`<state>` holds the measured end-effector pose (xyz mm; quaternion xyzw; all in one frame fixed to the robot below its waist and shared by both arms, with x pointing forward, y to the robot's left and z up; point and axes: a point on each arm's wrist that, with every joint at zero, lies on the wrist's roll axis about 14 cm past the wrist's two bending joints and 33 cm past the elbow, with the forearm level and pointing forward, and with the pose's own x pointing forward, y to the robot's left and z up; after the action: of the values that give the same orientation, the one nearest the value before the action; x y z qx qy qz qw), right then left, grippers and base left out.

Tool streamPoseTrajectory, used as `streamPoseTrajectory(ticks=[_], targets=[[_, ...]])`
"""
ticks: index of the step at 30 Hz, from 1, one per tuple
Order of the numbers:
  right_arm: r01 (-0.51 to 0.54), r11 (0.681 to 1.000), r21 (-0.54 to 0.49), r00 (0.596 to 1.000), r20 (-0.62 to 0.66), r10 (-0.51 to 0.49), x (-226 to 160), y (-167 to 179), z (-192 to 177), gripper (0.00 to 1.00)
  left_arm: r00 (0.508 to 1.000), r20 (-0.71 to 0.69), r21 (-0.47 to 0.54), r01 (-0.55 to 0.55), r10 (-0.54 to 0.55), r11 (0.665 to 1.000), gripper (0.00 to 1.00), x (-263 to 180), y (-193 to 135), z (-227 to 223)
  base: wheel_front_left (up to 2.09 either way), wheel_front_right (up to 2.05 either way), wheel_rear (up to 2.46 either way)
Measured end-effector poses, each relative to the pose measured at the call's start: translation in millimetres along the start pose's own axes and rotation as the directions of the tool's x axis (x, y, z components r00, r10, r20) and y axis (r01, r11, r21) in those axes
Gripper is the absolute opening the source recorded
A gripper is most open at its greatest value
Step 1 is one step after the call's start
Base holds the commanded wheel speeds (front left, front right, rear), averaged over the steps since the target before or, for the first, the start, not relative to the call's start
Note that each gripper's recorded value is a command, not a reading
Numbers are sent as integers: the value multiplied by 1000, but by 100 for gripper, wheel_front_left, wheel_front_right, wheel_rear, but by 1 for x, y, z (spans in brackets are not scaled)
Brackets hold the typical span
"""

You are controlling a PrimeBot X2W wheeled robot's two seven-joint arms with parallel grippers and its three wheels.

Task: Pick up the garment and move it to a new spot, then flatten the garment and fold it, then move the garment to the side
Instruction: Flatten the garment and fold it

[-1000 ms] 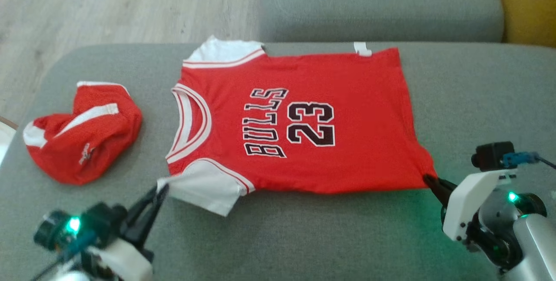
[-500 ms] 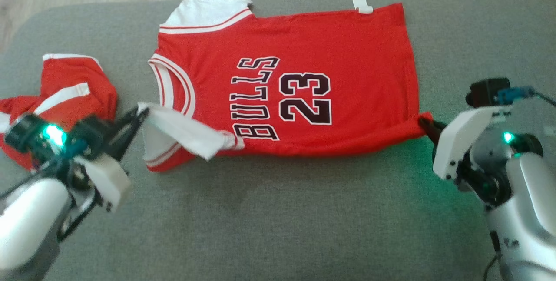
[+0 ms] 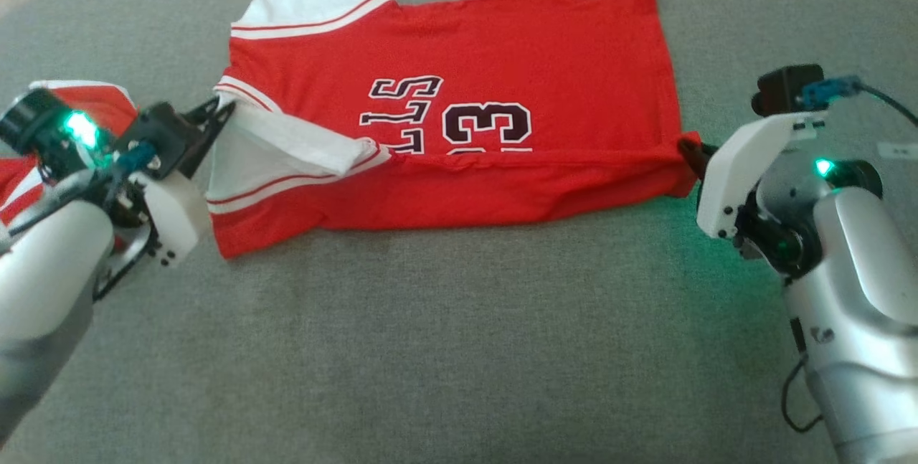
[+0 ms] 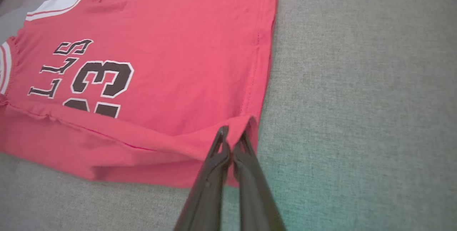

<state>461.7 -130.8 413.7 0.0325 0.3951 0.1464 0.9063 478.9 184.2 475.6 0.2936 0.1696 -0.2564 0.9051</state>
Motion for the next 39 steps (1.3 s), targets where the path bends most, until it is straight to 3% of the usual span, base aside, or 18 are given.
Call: streamPoseTrajectory(ticks=[5,6,7,12,15,20,24,29,34,39], targets=[[18,1000,-16,1000,-10,-18,9,-5,3,0,1000,-23,41,11,-10,999,0,18,8,0,0,0,0],[24,999,-27,1000,-3,-24,11,-7,5,91,1000,-24,37,3,-2,999,31,22,12,0,0,0,0],[29,999,-25,1000,11,-29,13,-9,8,100,1000,-13,36,-6,6,999,100,25,16,2,0,0,0],[56,998,-27,981,187,-50,13,-17,46,100,989,116,-74,-86,94,994,100,38,35,32,0,0,0],[49,999,-20,923,383,-38,1,-13,86,100,951,240,-205,-148,196,968,100,35,47,61,0,0,0],[28,1000,-5,759,651,-18,-31,5,131,100,809,400,-487,-211,431,848,100,5,79,115,0,0,0],[17,1000,6,677,735,-16,-49,17,126,100,739,419,-600,-210,527,772,100,-25,70,121,0,0,0],[62,998,19,657,752,-55,-58,13,89,100,724,373,-653,-240,581,718,100,-56,32,92,0,0,0],[66,997,33,632,772,-67,-71,13,66,100,746,287,-694,-272,602,667,100,-76,-9,55,0,0,0],[56,996,76,683,724,-94,-66,10,28,100,776,200,-705,-310,598,638,100,-84,-40,23,0,0,0]])
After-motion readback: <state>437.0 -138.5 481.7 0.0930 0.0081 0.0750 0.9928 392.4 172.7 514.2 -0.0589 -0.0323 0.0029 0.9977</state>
